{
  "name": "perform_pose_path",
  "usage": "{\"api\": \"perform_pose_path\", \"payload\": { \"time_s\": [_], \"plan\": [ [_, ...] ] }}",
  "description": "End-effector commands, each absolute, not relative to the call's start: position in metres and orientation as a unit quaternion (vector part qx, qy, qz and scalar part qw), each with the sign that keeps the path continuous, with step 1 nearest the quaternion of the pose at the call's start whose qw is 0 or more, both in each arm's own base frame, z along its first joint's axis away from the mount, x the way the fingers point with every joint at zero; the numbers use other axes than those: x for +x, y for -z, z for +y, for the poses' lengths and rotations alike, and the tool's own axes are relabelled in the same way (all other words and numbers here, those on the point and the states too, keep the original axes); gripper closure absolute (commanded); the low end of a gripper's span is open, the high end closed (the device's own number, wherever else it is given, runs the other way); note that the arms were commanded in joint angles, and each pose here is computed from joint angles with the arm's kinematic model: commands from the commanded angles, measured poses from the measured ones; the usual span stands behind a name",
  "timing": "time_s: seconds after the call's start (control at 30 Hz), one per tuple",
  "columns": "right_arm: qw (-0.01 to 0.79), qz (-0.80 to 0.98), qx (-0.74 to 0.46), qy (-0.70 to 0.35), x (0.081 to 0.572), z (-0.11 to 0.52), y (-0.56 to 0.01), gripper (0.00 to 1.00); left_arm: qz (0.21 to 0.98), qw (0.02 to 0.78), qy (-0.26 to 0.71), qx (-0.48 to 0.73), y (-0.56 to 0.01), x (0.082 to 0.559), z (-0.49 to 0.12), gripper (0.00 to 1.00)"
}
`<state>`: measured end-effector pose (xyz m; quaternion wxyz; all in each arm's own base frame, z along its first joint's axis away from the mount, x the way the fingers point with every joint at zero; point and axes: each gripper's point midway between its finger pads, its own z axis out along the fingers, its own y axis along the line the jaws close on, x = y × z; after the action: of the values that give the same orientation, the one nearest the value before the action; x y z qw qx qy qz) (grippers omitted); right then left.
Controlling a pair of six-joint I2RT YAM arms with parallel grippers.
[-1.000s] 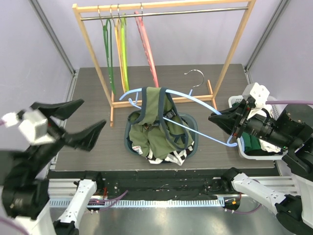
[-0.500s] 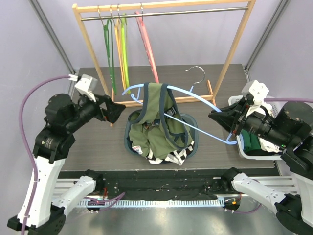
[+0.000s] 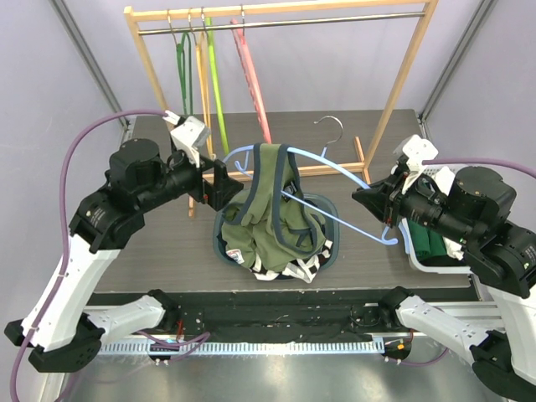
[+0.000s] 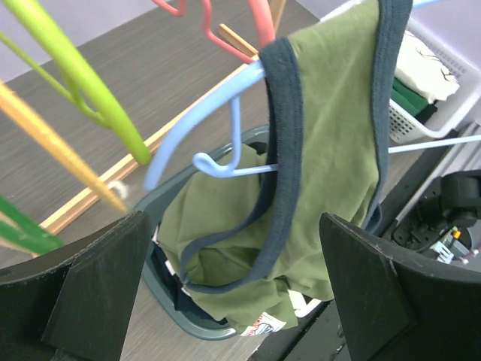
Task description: Remove the tank top from the hanger
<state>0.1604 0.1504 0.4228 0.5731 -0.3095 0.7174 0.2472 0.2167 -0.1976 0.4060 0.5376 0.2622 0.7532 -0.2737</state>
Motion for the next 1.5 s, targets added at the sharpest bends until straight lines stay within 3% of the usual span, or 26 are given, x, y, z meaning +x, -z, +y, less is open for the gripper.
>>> {"api": "perform_pose_path", "payload": {
  "time_s": [0.0, 0.43, 0.6, 0.97, 1.07, 1.1, 1.2, 1.4, 1.47],
  "plan": [
    [0.617, 0.685, -0.296, -0.249, 0.165, 0.149, -0.452, 0.99, 0.741, 0.53, 0.31, 0.272, -0.416, 0.211, -0.216, 0.0],
    [0.604, 0.698, -0.292, -0.253, 0.163, 0.15, -0.433, 0.99, 0.734, 0.489, 0.377, 0.282, -0.418, 0.216, -0.262, 0.01],
    [0.6, 0.7, -0.292, -0.253, 0.162, 0.149, -0.427, 0.99, 0.74, 0.479, 0.38, 0.281, -0.41, 0.22, -0.269, 0.17],
    [0.595, 0.704, -0.291, -0.256, 0.163, 0.151, -0.416, 0.99, 0.751, 0.45, 0.375, 0.305, -0.379, 0.224, -0.291, 0.29],
    [0.593, 0.707, -0.291, -0.254, 0.164, 0.151, -0.412, 0.99, 0.749, 0.448, 0.378, 0.309, -0.38, 0.225, -0.296, 0.42],
    [0.593, 0.708, -0.29, -0.252, 0.164, 0.15, -0.411, 0.99, 0.747, 0.449, 0.378, 0.311, -0.381, 0.224, -0.297, 0.52],
    [0.593, 0.709, -0.291, -0.249, 0.164, 0.149, -0.409, 0.99, 0.746, 0.453, 0.374, 0.313, -0.382, 0.224, -0.295, 0.68],
    [0.591, 0.714, -0.291, -0.239, 0.164, 0.145, -0.408, 0.99, 0.743, 0.46, 0.368, 0.317, -0.384, 0.221, -0.289, 0.95],
    [0.591, 0.715, -0.289, -0.236, 0.164, 0.143, -0.408, 0.99, 0.733, 0.477, 0.364, 0.321, -0.398, 0.22, -0.284, 1.0]
  ]
}}
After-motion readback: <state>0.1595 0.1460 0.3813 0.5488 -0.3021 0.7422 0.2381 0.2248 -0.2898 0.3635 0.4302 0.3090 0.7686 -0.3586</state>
